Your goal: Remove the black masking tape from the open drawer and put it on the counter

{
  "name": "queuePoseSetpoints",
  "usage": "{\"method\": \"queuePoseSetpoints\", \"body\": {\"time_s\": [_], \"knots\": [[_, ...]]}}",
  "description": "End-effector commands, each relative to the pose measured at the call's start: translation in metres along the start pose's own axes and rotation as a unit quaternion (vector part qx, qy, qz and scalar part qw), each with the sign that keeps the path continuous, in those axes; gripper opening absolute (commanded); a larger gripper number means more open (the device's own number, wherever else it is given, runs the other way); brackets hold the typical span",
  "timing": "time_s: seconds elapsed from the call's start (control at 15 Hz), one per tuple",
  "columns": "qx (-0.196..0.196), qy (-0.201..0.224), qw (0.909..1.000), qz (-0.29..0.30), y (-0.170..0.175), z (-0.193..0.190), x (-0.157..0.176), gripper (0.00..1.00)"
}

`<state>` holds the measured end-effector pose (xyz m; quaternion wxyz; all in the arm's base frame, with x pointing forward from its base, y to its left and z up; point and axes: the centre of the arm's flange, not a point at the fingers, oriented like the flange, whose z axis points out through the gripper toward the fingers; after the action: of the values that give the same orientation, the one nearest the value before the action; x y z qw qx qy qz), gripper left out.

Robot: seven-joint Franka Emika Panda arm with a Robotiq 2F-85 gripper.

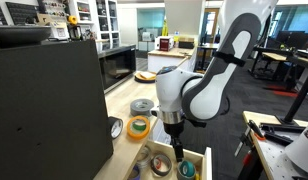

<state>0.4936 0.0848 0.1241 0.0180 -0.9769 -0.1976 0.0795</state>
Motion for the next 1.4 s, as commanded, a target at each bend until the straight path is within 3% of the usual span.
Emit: {"method": "queuePoseSetpoints", "body": {"time_s": [0.0, 0.93, 1.33], "knots": [[-0.004, 0.007, 1.0000, 0.001, -0.003, 0.001, 0.000, 1.00], [-0.064, 0.045, 0.9960, -0.044, -0.066, 0.008, 0.016, 1.00], [-0.087, 0.048, 0.9939, -0.048, -0.067, 0.020, 0.016, 1.00]]}}
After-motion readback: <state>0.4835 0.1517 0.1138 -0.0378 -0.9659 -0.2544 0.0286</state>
